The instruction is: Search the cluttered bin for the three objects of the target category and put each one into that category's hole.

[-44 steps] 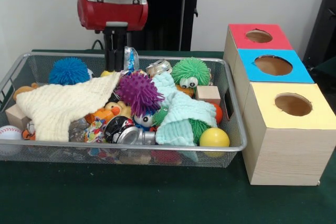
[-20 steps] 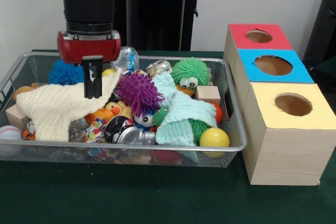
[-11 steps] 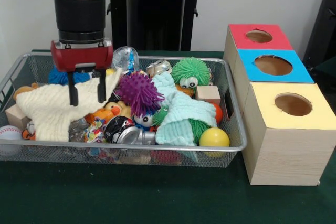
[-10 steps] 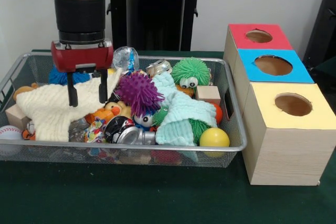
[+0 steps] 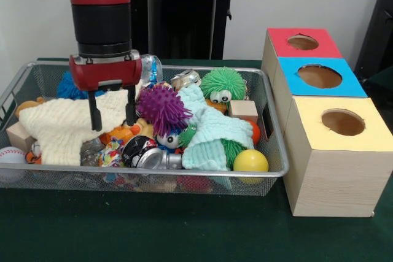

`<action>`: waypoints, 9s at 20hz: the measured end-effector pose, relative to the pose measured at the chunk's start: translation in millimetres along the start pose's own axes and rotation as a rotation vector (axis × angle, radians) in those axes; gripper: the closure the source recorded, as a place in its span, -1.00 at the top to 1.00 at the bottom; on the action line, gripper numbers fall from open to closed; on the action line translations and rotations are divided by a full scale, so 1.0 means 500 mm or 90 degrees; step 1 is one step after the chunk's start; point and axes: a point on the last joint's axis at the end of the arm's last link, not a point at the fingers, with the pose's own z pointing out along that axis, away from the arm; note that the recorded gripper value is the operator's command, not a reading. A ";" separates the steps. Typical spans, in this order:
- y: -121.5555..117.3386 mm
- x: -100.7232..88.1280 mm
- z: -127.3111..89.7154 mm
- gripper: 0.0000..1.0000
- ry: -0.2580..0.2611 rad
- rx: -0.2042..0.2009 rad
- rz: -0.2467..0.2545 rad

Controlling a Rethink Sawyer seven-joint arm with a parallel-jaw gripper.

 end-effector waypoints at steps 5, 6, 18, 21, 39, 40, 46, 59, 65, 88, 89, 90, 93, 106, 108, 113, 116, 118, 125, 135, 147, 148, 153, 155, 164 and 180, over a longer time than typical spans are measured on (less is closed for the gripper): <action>0.005 -0.011 0.007 1.00 -0.018 0.003 -0.013; 0.003 -0.012 0.011 1.00 -0.023 0.006 -0.016; -0.020 -0.019 0.039 1.00 -0.041 0.024 -0.027; -0.020 -0.019 0.046 1.00 -0.041 0.022 -0.025; 0.026 -0.046 0.071 1.00 -0.088 0.045 -0.113; 0.025 -0.046 0.073 1.00 -0.090 0.047 -0.116; 0.012 -0.034 0.074 1.00 -0.091 0.049 -0.110; -0.036 0.052 0.110 1.00 -0.078 0.037 -0.060; -0.009 0.066 0.139 1.00 -0.084 0.038 -0.094; 0.050 0.061 0.056 -1.00 -0.058 -0.003 -0.056; 0.054 0.055 0.034 -1.00 -0.052 -0.007 -0.047; 0.058 0.047 0.007 -1.00 -0.043 -0.011 -0.035; 0.065 0.034 -0.036 -1.00 -0.027 -0.017 -0.016; 0.197 -0.043 -0.144 -1.00 0.022 -0.069 0.026; 0.235 -0.048 -0.140 -1.00 0.026 -0.080 0.028; 0.354 -0.067 -0.134 -1.00 0.037 -0.107 0.033; 0.424 -0.079 -0.139 -1.00 0.051 -0.122 0.049; 0.442 -0.083 -0.142 -1.00 0.055 -0.124 0.056; 0.526 -0.123 -0.177 -1.00 0.067 -0.119 0.086; 0.600 -0.177 -0.242 -1.00 0.060 -0.070 0.081; 0.646 -0.161 -0.203 -1.00 0.076 -0.031 0.069; 0.647 -0.158 -0.197 -1.00 0.076 -0.029 0.070; 0.640 -0.151 -0.174 -1.00 0.062 -0.020 0.084; 0.628 -0.152 -0.168 -1.00 0.056 -0.014 0.097; 0.603 -0.196 -0.203 -1.00 0.051 0.018 0.137; 0.623 -0.308 -0.251 -1.00 0.041 0.048 0.155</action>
